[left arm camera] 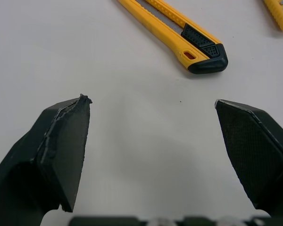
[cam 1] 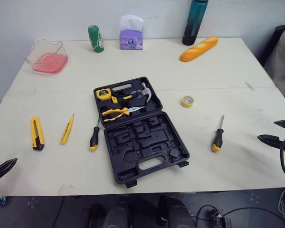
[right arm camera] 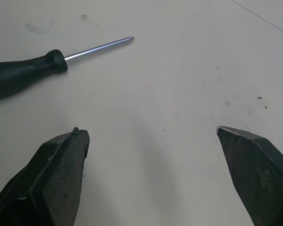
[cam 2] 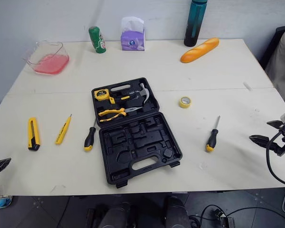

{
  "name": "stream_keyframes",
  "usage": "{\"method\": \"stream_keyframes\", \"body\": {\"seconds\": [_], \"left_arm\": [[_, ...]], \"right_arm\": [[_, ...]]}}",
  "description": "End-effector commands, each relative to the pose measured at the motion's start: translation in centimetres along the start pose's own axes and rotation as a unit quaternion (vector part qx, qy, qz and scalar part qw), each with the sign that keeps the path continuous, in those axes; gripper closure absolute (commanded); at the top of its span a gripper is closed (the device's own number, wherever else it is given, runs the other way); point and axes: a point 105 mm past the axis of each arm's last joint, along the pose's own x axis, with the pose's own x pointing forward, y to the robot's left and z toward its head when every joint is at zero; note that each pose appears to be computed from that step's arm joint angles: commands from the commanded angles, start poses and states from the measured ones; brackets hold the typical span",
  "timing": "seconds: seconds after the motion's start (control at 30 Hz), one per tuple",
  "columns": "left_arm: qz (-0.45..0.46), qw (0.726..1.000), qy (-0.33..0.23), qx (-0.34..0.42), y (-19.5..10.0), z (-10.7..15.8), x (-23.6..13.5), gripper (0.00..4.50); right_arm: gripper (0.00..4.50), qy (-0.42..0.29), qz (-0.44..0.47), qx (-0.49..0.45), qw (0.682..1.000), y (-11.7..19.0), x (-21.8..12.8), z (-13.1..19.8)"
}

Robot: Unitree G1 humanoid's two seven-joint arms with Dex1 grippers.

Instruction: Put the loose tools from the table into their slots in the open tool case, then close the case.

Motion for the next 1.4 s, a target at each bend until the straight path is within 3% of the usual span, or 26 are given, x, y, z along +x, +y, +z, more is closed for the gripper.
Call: {"method": "stream_keyframes", "body": {"seconds": [0.03,0.4,0.6,0.83,0.93,1.0,1.07,1.2,1.3,1.4], "left_arm": [[0.008,1.0,-0.004,0.008,0.5,0.5,-0.2,0.04],[-0.031,0.999,-0.026,-0.01,-1.9,1.9,1.7,0.04],[-0.046,0.998,-0.031,0.002,-2.6,3.2,2.4,0.04],[-0.142,0.987,-0.056,0.056,-8.5,6.9,5.5,0.04],[-0.176,0.98,-0.058,0.07,-11.8,8.3,7.4,0.88],[-0.193,0.977,-0.057,0.075,-13.3,8.8,8.3,1.7],[-0.214,0.972,-0.057,0.081,-14.8,9.2,9.3,2.64],[-0.247,0.964,-0.052,0.088,-18.0,10.1,11.5,4.48],[-0.263,0.96,-0.045,0.089,-18.9,10.2,12.1,4.5],[-0.274,0.957,-0.039,0.088,-19.9,10.2,12.7,4.5]], "right_arm": [[0.0,-0.021,-0.016,-0.009,1.0,-0.3,-0.5,1.2],[0.0,-0.035,-0.029,-0.012,0.999,0.4,0.9,1.8],[0.0,-0.064,-0.01,-0.026,0.998,1.7,1.7,4.0],[0.0,-0.111,0.035,-0.031,0.993,4.5,4.8,7.7],[0.0,-0.125,0.056,-0.033,0.99,5.9,7.0,9.4],[0.0,-0.133,0.069,-0.031,0.988,6.7,8.6,10.5],[0.79,-0.138,0.079,-0.033,0.987,7.5,10.2,11.4],[2.79,-0.134,0.084,-0.044,0.986,8.6,13.4,12.5],[4.37,-0.126,0.095,-0.053,0.986,9.4,15.0,12.6],[4.45,-0.128,0.107,-0.05,0.985,10.7,16.8,13.0]]}}
